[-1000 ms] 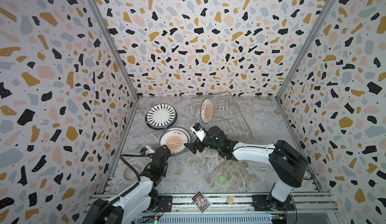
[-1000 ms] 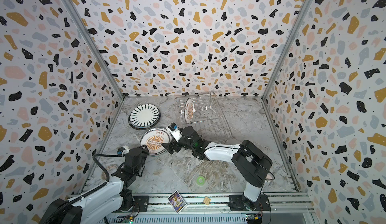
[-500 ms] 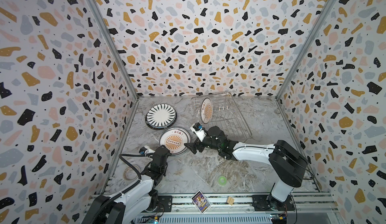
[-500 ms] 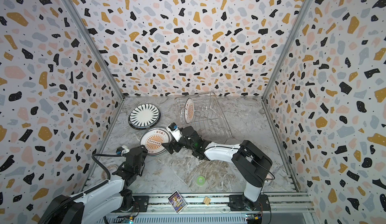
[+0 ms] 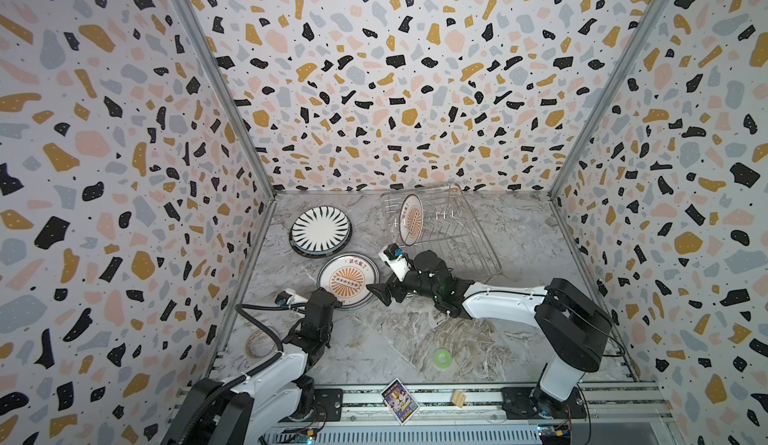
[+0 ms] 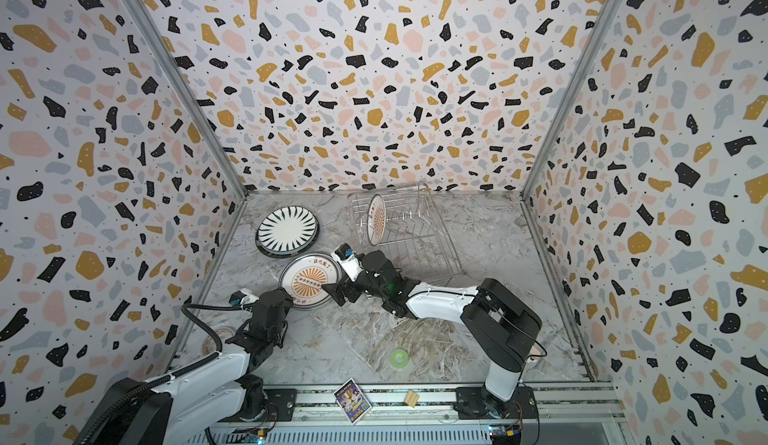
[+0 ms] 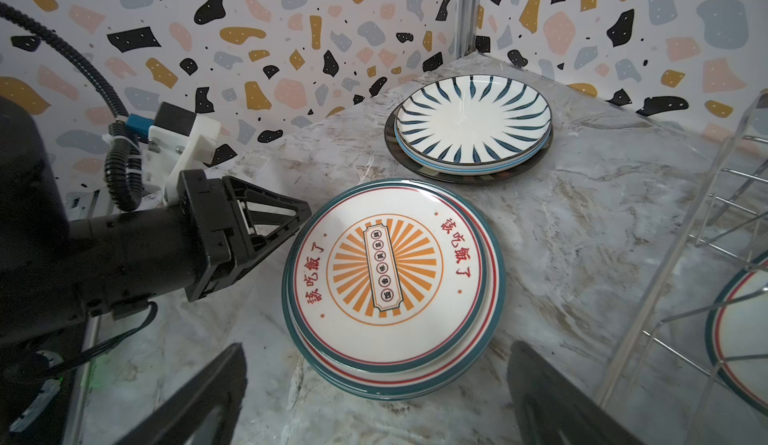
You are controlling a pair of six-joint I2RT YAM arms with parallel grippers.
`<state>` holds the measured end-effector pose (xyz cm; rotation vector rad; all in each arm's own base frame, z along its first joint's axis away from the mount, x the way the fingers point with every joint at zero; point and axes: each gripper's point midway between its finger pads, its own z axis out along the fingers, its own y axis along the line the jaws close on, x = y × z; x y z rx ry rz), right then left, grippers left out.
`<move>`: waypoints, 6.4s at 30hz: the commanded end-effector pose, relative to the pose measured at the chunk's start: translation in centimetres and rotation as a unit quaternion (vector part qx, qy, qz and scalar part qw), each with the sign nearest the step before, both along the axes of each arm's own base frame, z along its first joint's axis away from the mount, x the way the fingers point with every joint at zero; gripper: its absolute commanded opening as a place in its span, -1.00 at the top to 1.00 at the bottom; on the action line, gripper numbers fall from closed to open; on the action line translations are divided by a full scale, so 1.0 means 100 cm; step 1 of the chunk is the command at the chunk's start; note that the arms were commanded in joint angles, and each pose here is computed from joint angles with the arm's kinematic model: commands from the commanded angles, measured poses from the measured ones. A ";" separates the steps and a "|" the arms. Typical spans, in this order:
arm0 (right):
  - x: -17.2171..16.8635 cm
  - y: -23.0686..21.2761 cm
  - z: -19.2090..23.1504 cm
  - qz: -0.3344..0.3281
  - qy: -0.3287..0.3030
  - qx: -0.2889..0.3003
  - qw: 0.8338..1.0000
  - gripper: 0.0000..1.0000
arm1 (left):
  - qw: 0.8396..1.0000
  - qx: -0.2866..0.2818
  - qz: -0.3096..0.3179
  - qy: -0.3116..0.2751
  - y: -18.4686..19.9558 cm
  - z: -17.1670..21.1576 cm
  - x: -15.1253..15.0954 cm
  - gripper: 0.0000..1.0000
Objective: Unload the plates from the dish rack
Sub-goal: 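Open the left gripper and release the sunburst plate on the stack, then reach the right gripper into the rack and close on the last sunburst plate, then lift the last sunburst plate out of the rack toward the left gripper, then grasp the plate rim with the left gripper while the right releases it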
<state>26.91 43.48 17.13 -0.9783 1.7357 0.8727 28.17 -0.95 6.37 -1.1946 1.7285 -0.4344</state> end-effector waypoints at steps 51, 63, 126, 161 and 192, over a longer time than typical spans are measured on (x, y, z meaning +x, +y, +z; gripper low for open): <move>0.252 -0.126 0.035 -0.447 -0.017 -0.089 0.890 -0.25 | 0.838 0.083 -0.413 -0.347 -0.182 0.173 0.008 -0.99; 0.242 -0.131 0.046 -0.472 -0.031 -0.095 0.876 0.34 | 0.841 0.074 -0.415 -0.338 -0.186 0.168 0.012 -0.99; 0.158 -0.142 0.155 -0.445 -0.132 -0.004 0.886 0.86 | 0.855 0.081 -0.389 -0.332 -0.169 0.166 0.004 -1.00; 0.091 -0.173 0.154 -0.199 -0.039 0.153 0.967 0.90 | 0.793 0.050 -0.486 -0.363 -0.217 0.174 -0.005 -0.99; 0.012 -0.166 0.141 -0.048 -0.022 0.212 0.976 0.89 | 0.790 -0.050 -0.477 -0.381 -0.225 0.165 -0.007 0.34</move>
